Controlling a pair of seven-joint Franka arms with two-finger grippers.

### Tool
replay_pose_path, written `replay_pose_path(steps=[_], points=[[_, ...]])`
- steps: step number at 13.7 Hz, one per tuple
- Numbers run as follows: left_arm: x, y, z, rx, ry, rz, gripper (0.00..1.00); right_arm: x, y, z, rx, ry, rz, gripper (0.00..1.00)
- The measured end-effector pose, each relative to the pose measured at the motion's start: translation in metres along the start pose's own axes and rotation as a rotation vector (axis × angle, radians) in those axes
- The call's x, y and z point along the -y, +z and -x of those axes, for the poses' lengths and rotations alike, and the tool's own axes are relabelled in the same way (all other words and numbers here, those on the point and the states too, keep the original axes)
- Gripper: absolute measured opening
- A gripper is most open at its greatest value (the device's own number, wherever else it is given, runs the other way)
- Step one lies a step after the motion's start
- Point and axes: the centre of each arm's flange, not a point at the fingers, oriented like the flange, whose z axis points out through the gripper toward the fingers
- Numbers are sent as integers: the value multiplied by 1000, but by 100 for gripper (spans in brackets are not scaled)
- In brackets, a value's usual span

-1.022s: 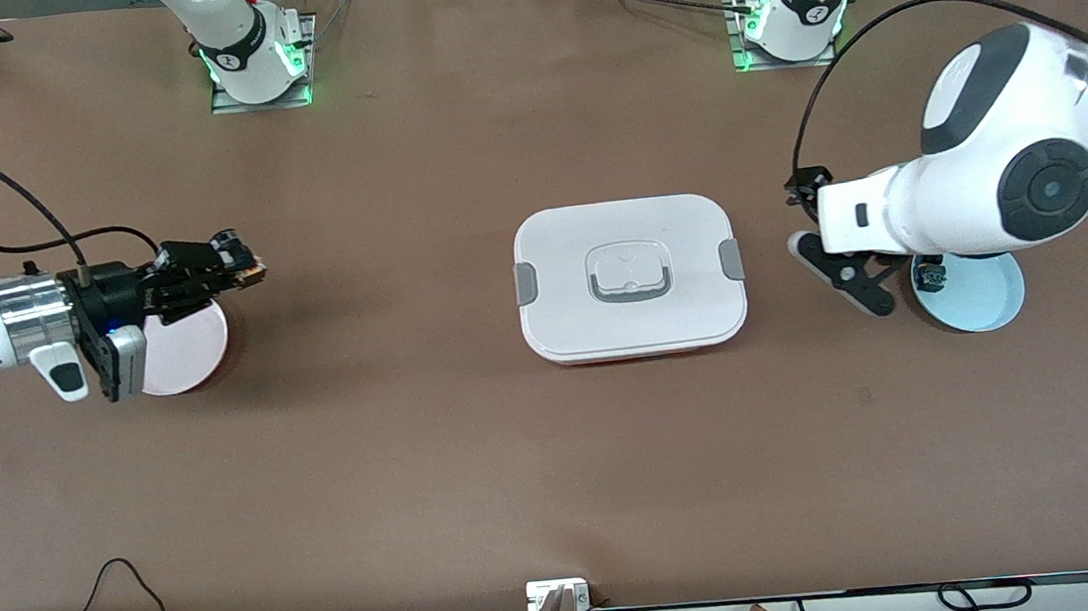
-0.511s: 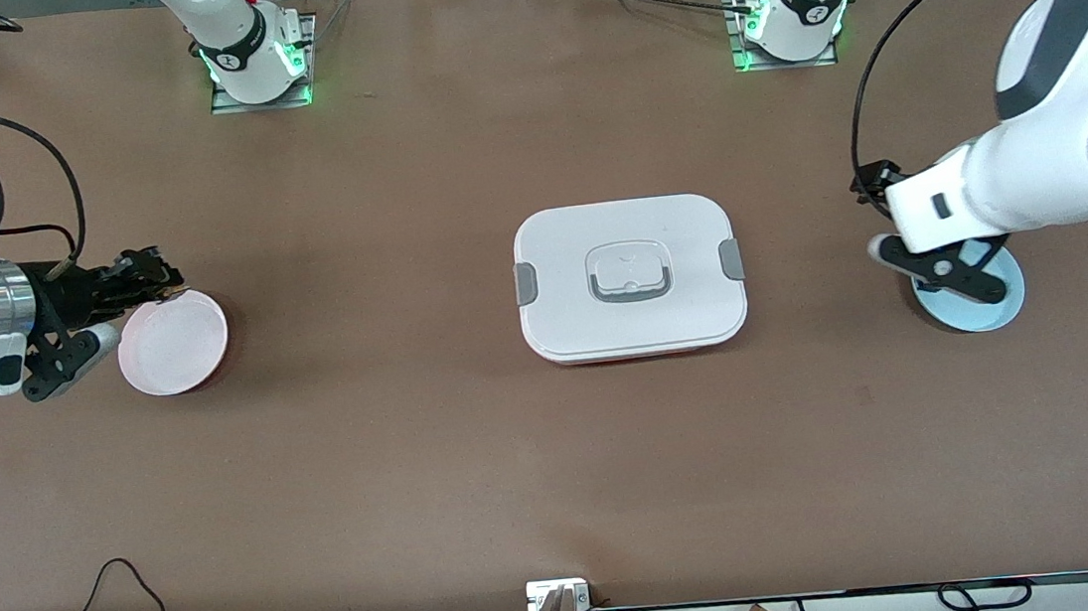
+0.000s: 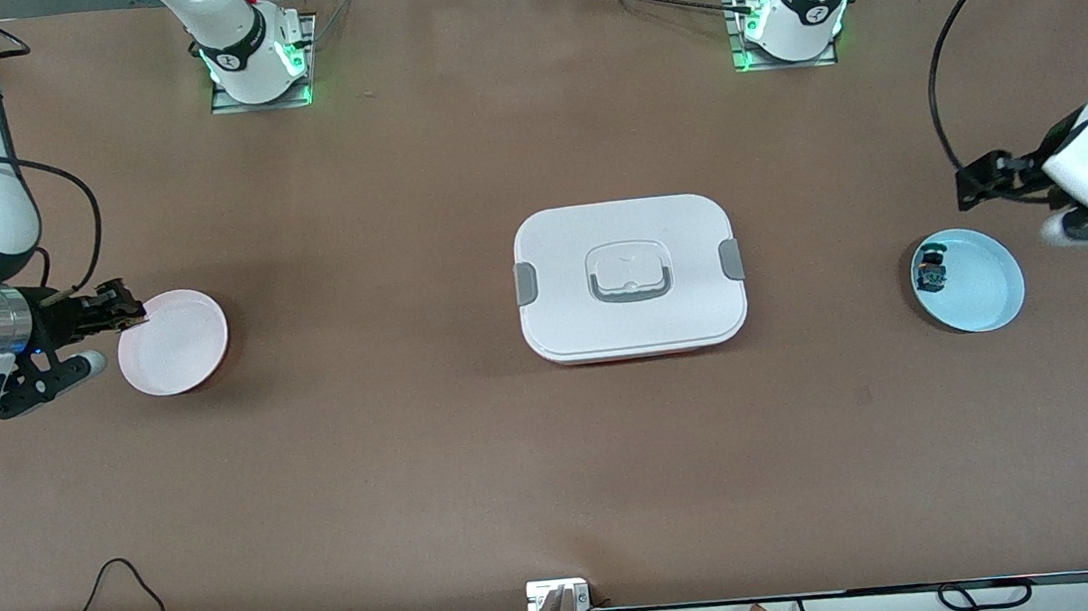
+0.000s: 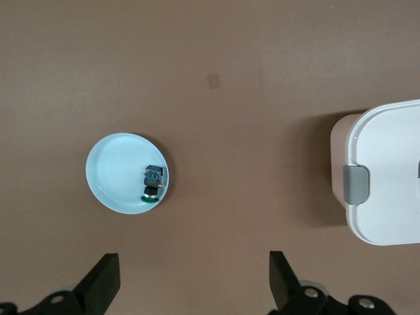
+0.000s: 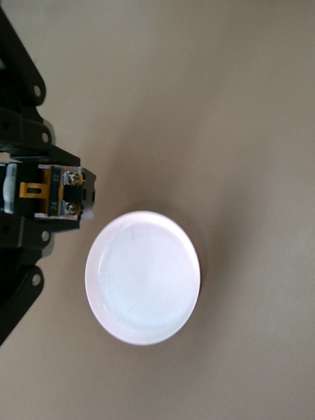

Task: Transfer orange switch to right arm and place
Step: 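Move the switch over the white plate while the left gripper withdraws, then lower the orange switch onto the white plate and open the right gripper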

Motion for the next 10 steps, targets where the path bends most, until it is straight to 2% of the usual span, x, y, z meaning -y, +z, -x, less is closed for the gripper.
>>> replay_pose_path(steps=[3,6,10], points=[[18,-12,37,-64,-58,36,100,-5,29,-6,-10,65,69,34],[-2,-32,55,-123,-27,30,100,-8,73,-12,-61,76,102,34],[-7,-15,50,-88,-18,31,100,-23,129,-8,-110,97,107,34]])
